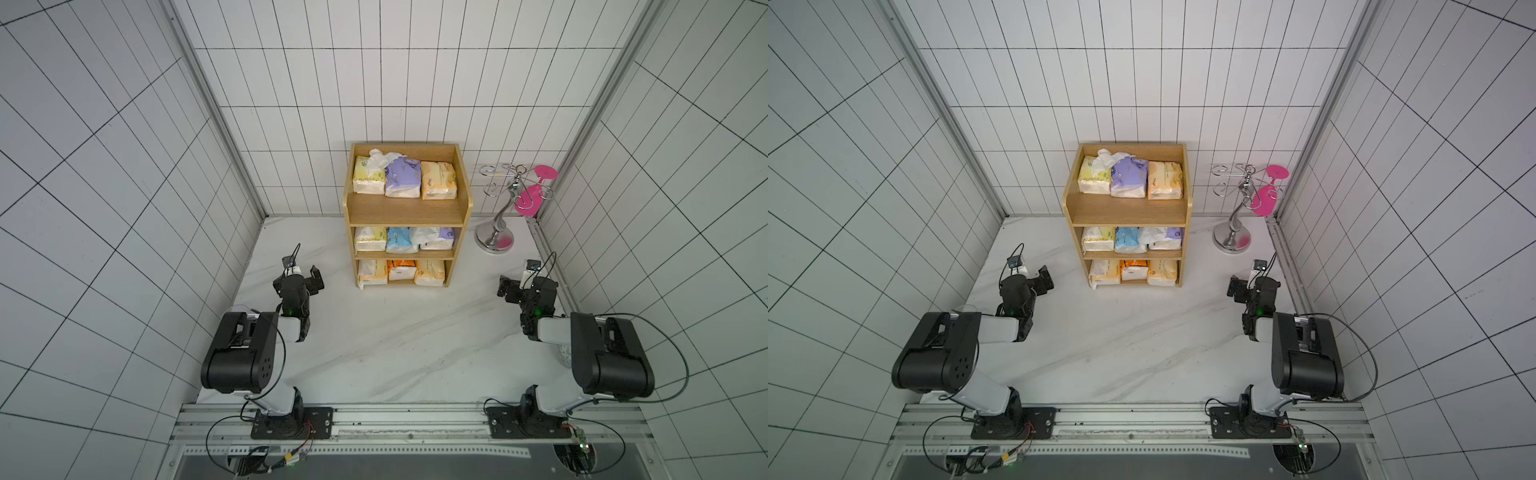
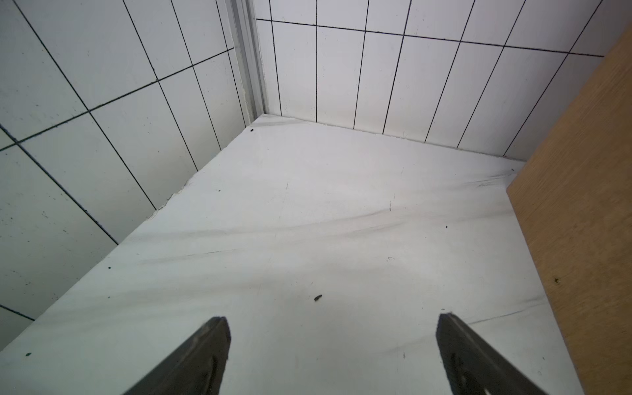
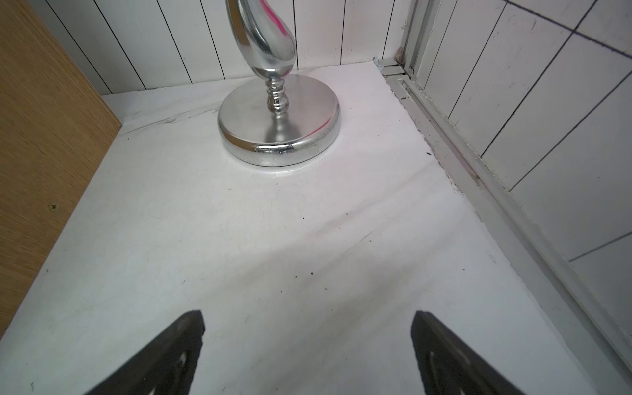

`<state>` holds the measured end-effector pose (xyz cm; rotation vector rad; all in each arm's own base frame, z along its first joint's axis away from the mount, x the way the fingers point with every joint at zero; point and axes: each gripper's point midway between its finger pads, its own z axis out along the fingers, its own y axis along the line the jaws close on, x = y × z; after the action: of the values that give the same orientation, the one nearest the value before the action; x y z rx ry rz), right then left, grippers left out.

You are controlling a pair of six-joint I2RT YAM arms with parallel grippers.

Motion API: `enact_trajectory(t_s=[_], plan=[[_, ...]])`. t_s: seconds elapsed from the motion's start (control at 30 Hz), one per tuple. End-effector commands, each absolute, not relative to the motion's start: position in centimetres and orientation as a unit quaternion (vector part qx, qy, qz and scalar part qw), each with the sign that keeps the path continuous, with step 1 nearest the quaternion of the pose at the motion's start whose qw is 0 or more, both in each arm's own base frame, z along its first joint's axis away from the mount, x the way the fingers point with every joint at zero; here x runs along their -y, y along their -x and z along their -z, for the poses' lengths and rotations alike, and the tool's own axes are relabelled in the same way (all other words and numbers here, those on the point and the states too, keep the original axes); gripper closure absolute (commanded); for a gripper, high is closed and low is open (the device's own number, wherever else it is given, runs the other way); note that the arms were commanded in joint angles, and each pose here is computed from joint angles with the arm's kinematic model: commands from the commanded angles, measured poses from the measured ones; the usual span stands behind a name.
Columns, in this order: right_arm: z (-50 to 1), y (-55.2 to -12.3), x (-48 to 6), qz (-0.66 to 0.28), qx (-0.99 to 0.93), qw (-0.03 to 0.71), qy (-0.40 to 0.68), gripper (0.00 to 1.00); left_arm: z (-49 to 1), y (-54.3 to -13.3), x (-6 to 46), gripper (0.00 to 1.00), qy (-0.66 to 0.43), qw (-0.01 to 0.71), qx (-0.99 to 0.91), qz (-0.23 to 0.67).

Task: Remove the tissue boxes from the shelf
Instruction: Pick up a box of tissues from the shelf.

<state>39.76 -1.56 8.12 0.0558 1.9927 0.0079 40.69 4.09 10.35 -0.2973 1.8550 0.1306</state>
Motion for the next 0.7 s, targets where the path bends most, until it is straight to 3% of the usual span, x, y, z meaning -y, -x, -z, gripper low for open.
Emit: enact_trajectory(t_s=[0.0, 0.67], plan=[[-9.23, -40.33, 1.51, 0.001, -0.830, 0.557, -0.023, 0.01, -11.45, -41.03, -4.10, 0.02, 0.132, 0.599, -0.788, -0.055], [-9.64, -40.22, 2.01, 0.015, -0.825, 0.564, -0.035, 0.01, -11.80, -40.98, -3.94, 0.02, 0.127, 0.604, -0.785, -0.054]])
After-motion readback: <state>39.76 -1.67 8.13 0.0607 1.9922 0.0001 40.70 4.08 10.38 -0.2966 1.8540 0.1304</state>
